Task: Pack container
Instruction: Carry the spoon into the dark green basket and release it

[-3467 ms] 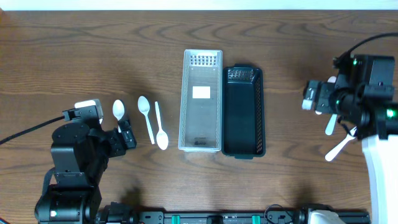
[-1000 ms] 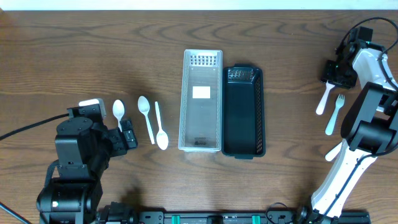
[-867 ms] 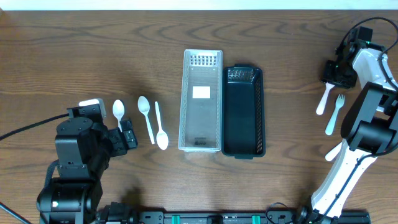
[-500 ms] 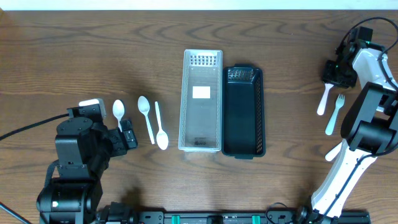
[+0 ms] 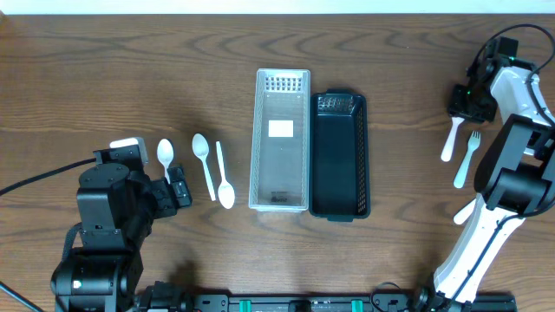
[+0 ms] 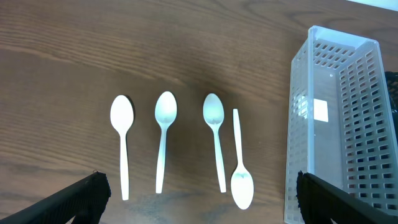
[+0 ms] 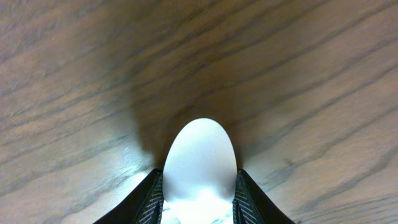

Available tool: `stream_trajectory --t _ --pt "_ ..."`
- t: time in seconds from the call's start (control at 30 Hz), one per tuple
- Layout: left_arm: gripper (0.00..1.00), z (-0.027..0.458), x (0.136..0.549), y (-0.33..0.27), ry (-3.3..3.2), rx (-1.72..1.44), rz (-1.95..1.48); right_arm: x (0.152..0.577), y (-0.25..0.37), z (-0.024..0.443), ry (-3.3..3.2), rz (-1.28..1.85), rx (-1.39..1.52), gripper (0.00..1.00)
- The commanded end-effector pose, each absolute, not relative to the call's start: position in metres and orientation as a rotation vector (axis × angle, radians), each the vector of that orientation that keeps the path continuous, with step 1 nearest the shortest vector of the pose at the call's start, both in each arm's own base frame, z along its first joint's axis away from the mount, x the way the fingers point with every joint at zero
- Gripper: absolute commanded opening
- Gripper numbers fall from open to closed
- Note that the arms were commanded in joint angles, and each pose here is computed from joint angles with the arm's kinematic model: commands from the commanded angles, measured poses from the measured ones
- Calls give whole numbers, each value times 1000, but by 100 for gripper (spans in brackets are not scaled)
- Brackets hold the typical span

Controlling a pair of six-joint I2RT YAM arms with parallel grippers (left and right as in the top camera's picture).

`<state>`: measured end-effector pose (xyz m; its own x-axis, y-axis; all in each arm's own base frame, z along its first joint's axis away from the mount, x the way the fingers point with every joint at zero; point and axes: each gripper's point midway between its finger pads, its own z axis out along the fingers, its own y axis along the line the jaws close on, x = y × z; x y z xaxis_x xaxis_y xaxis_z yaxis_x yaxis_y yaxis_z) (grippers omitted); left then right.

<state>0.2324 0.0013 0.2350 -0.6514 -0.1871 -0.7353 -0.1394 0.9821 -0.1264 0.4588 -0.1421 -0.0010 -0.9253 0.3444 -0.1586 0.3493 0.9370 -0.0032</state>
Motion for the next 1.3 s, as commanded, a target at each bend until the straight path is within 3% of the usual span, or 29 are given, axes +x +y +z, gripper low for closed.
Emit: stream_trajectory --t 0.0,0.17,0.33,0.5,0.73,1.03,1.27 --pt "98 240 233 3 2279 -244 -75 467 -120 27 2901 -27 488 1" --pt "98 237 230 3 2293 -245 -73 474 -81 110 2769 -19 378 1" --pt "98 233 227 3 2315 -247 -71 455 -11 193 2660 56 291 1" --pt "98 230 224 3 2333 -248 -68 424 67 225 2656 148 167 1" --pt "98 227 220 3 2352 -250 -66 394 148 189 2779 203 82 1" --pt "98 225 219 3 2359 -250 -65 358 172 81 2960 132 35 1" --pt "98 225 219 3 2361 -251 -65 344 167 45 2989 114 27 18"
